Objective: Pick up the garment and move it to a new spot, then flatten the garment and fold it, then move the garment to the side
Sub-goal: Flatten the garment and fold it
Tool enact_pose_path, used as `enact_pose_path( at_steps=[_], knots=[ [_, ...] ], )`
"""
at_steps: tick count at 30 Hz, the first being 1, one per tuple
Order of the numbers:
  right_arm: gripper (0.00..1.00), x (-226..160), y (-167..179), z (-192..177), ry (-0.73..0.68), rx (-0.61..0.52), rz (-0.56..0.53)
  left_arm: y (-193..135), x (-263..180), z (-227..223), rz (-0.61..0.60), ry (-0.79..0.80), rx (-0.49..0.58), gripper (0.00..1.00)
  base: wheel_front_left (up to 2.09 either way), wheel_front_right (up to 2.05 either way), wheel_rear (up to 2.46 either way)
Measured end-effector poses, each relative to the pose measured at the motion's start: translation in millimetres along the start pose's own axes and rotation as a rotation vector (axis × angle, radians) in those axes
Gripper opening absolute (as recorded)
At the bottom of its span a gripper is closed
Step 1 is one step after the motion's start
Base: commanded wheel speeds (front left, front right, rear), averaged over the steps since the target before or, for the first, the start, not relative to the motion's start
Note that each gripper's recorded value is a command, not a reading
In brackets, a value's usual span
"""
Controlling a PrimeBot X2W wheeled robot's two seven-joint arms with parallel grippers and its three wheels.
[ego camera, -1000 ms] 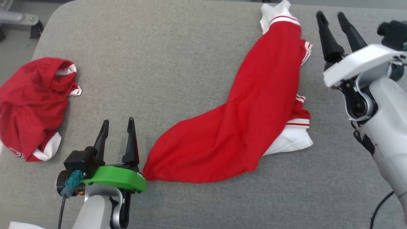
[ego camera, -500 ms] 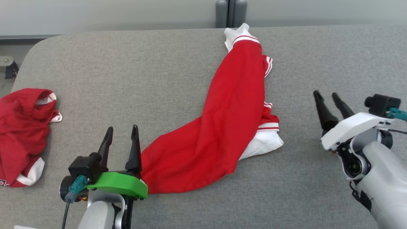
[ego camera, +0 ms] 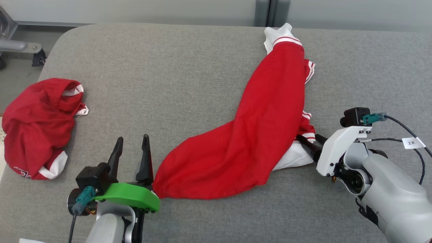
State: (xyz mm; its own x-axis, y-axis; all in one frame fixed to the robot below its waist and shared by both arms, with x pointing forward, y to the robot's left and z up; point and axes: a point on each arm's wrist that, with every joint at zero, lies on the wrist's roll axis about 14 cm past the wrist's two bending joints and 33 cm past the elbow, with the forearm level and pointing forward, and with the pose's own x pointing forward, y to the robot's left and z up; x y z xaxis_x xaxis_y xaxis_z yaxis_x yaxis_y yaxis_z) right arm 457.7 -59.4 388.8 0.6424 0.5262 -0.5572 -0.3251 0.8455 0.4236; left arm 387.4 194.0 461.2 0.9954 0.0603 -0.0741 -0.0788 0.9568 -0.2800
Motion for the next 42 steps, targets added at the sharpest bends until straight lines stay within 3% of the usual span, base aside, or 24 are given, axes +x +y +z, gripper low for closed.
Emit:
enact_pose_path(
  at_steps=[1, 2, 3, 9, 16, 24, 29, 30, 31, 32, 35, 42],
  knots=[
    [0.60, 0.9, 2.7, -1.6, 0.010, 0.001, 0.007, 0.6, -0.4, 0.3, 0.002, -0.001, 0.000, 1.00, 0.00, 0.00, 0.00],
    [0.39, 1.4, 5.8, -2.6, 0.015, 0.000, 0.015, 0.8, -0.7, 0.7, 0.003, -0.002, -0.001, 1.00, 0.00, 0.00, 0.00],
    [0.00, 1.4, 7.9, -2.9, 0.015, 0.005, 0.020, 0.6, -0.7, 1.0, 0.004, -0.003, -0.003, 1.00, 0.00, 0.00, 0.00],
    [0.00, -7.5, 8.0, 15.7, -0.087, 0.009, 0.028, -4.5, 1.6, -0.1, -0.008, -0.001, -0.007, 1.00, 0.00, 0.00, 0.00],
    [0.00, -51.1, -30.1, 72.3, -0.278, 0.005, -0.045, -19.1, 6.9, -2.0, -0.057, 0.004, -0.001, 1.00, 0.00, 0.00, 0.00],
    [0.00, -107.8, -97.7, 70.4, -0.231, 0.034, -0.201, -44.2, 16.8, -9.2, -0.127, 0.022, -0.003, 1.00, 0.00, 0.00, 0.00],
    [0.00, -118.5, -132.3, 52.1, -0.186, 0.077, -0.289, -49.2, 23.6, -18.4, -0.141, 0.047, -0.003, 1.00, 0.00, 0.00, 0.00],
    [0.10, -120.8, -141.5, 48.7, -0.186, 0.084, -0.318, -49.4, 24.5, -20.8, -0.142, 0.053, -0.003, 1.00, 0.00, 0.00, 0.00],
    [0.50, -122.5, -148.3, 47.2, -0.193, 0.094, -0.339, -49.6, 25.3, -22.5, -0.143, 0.058, -0.003, 1.00, 0.00, 0.00, 0.00],
    [1.00, -122.7, -153.3, 44.9, -0.202, 0.107, -0.356, -50.1, 26.3, -23.8, -0.144, 0.062, -0.003, 1.00, 0.00, 0.00, 0.00],
    [1.00, -117.1, -154.3, 40.9, -0.229, 0.118, -0.370, -49.7, 26.8, -26.2, -0.145, 0.069, -0.002, 1.00, 0.00, 0.00, 0.00],
    [1.00, -137.0, -148.1, 85.4, -0.501, 0.071, -0.390, -50.9, 22.8, -17.8, -0.150, 0.049, 0.003, 1.00, 0.00, 0.00, 0.00]
  ],
)
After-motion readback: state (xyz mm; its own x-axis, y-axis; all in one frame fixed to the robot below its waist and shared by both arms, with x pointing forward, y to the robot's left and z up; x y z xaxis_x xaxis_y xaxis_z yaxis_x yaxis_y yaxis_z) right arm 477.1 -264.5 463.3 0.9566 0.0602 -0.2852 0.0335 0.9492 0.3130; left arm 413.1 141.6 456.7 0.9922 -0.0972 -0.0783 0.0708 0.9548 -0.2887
